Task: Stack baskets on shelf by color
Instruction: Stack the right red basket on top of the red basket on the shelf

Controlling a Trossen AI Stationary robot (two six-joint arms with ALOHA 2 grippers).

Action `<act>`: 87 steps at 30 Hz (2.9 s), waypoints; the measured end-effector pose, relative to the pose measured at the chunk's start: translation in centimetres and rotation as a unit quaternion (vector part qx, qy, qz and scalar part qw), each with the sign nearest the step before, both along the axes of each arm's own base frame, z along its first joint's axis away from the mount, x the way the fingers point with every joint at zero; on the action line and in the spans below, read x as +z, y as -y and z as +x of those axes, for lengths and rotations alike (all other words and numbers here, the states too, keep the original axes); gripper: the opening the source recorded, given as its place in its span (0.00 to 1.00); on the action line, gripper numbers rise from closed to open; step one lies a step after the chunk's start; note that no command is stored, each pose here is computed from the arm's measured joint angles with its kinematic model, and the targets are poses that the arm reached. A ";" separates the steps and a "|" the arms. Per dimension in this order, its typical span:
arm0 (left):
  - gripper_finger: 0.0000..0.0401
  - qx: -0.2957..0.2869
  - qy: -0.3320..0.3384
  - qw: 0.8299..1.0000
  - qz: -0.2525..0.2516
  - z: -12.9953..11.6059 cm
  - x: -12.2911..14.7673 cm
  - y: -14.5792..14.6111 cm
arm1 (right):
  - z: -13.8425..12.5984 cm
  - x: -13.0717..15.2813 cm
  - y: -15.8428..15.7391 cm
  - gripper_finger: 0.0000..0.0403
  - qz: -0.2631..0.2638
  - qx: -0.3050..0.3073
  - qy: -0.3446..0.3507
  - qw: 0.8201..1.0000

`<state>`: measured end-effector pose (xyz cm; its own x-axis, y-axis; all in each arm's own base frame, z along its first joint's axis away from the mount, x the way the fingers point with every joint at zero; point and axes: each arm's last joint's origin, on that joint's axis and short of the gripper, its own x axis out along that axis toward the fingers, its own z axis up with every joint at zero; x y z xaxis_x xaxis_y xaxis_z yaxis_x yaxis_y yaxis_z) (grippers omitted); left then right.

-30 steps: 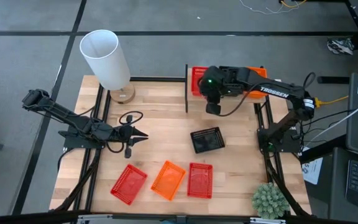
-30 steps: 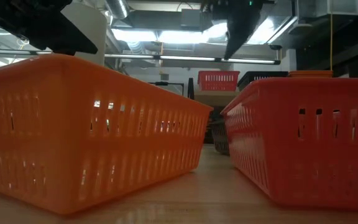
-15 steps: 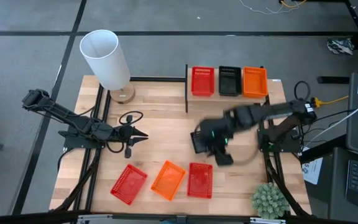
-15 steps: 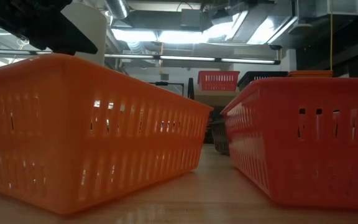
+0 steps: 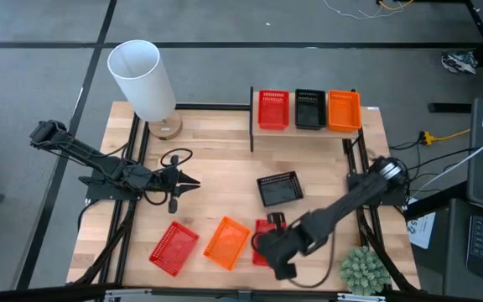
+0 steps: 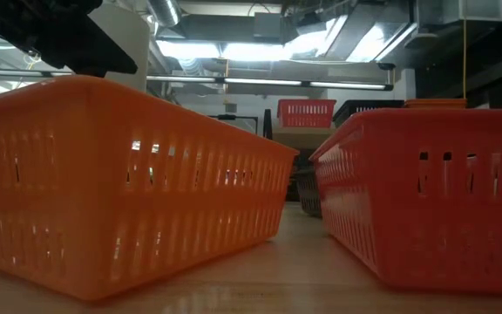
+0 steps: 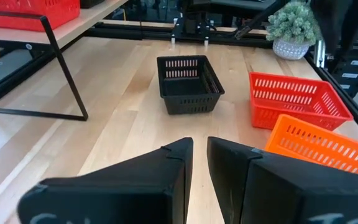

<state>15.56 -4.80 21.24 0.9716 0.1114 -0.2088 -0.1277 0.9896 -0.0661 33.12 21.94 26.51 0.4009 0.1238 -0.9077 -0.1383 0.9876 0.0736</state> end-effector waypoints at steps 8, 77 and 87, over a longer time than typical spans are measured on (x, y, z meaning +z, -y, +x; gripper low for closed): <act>0.10 -0.001 -0.001 1.000 0.003 0.0 0.0 0.0 | 0.6 -5.0 -2.5 0.23 0.007 -0.044 -0.063 0.997; 0.10 -0.006 -0.007 0.999 0.031 0.0 -0.1 0.0 | 0.1 -9.3 -6.9 0.01 -0.009 -0.152 -0.062 0.986; 0.10 -0.006 -0.008 0.999 0.031 0.0 -0.1 0.0 | -1.6 1.9 -7.2 0.00 -0.210 -0.125 0.073 0.967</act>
